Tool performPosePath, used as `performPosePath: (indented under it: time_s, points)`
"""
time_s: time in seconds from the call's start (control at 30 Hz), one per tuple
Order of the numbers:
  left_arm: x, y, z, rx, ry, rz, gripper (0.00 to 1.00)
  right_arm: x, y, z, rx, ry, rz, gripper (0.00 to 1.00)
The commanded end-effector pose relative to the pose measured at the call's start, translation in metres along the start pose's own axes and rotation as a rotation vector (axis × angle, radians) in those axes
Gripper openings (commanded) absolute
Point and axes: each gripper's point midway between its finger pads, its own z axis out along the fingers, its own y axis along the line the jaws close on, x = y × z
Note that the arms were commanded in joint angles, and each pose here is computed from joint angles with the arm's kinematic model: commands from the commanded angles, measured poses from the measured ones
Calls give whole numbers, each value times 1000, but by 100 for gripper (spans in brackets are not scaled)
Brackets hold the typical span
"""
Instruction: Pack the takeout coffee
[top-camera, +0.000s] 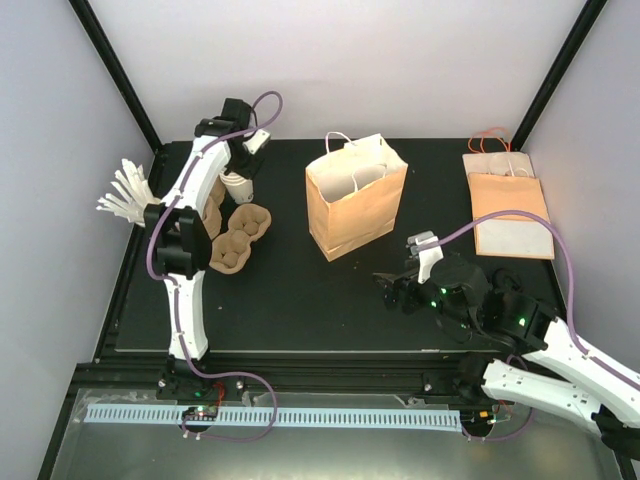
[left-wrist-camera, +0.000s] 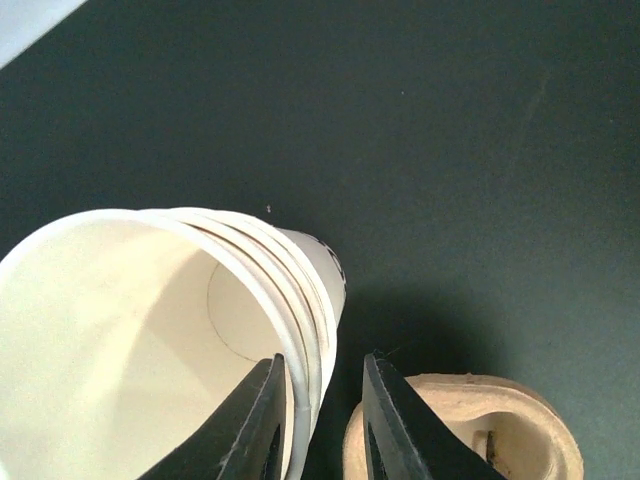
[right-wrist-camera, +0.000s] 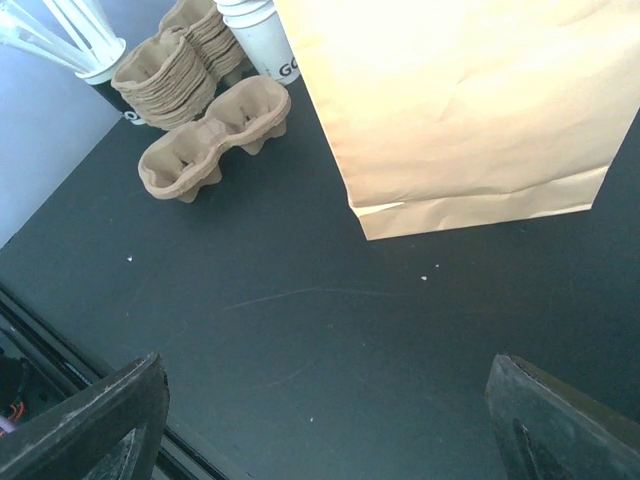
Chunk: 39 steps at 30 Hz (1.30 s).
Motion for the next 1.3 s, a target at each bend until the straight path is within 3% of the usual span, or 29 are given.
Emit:
performPosePath:
  time_s: [0.0,0.07,0.17,0.23,0.53,0.9,1.1,1.27]
  points:
    - [2,11,-7,-37,17,-4,24,5,-2,1,-4,2,12,89]
    - [3,14,-5,-48,26,-2,24,5,-1,1,-5,3,13,89]
    - [3,13,-6,-46,25,-2,8,6,-2,1,-3,8,13,89]
    - [1,14,-11,-51,13,-4,5,8,-2,2,-3,8,14,89]
    - [-7,41,-55,-202,-33,12,2,8,0,5,-11,14,14,89]
    - [-21,39,-93,-224,-121,21,2,10,4,10,-22,29,11,89]
    - [-29,38,-159,-270,-242,-29,2,8,3,9,-15,24,0,89]
    - [0,-6,-217,-154,-285,-73,1,0,-3,4,22,-7,-24,90]
